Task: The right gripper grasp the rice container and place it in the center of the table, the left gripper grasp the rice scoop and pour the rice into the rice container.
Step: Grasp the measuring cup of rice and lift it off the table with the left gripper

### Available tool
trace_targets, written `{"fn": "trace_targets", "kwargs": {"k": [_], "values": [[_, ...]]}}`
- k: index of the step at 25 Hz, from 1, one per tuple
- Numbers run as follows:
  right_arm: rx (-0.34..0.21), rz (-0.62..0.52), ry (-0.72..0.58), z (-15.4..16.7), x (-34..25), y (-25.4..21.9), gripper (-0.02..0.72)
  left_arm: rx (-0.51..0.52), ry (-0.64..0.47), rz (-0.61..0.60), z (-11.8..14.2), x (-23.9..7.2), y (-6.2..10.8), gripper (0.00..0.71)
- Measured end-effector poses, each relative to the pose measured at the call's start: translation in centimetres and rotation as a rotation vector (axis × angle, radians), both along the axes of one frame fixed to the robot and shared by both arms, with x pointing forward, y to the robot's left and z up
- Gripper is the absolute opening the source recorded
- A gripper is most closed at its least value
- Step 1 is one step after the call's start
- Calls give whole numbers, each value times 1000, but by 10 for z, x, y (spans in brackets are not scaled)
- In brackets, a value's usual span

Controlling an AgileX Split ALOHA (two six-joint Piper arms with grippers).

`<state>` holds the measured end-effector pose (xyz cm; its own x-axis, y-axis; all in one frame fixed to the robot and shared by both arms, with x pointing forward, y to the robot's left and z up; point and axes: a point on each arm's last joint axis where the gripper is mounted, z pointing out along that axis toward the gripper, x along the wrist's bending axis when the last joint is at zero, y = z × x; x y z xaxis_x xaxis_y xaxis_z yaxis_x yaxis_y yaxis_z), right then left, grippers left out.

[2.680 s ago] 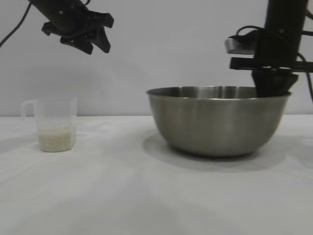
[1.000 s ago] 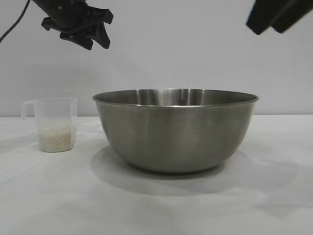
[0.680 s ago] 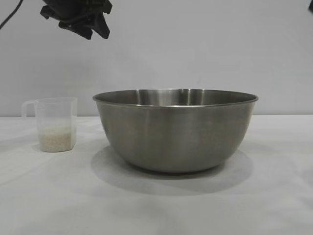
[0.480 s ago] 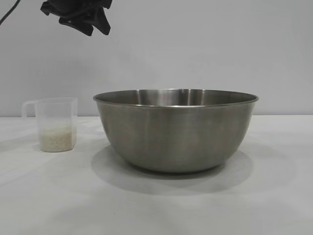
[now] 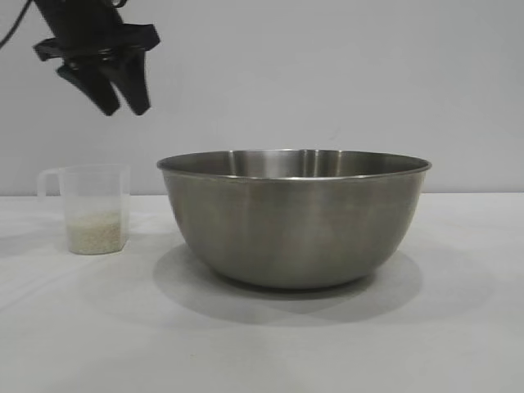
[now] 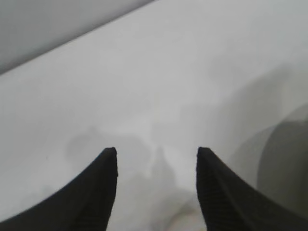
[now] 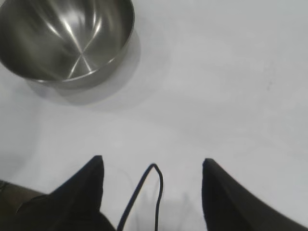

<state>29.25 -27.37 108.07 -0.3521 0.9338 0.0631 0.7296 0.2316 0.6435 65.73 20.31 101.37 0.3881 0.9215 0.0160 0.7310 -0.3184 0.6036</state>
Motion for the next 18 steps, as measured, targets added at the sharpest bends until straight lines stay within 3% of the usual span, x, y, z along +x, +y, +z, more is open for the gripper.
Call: {"fn": "trace_targets", "kwargs": {"k": [5, 10, 13, 18], "values": [[9, -13, 2, -23, -19, -4, 382, -11, -48, 62, 18, -22, 8, 369], [23, -17, -64, -37, -31, -6, 382, -66, -203, 121, 25, -55, 18, 369], [35, -20, -118, -38, -36, -7, 382, -80, -284, 140, 14, -78, 25, 369], [43, -21, -148, -37, -40, -8, 382, -69, -302, 157, -25, -110, 33, 369]]}}
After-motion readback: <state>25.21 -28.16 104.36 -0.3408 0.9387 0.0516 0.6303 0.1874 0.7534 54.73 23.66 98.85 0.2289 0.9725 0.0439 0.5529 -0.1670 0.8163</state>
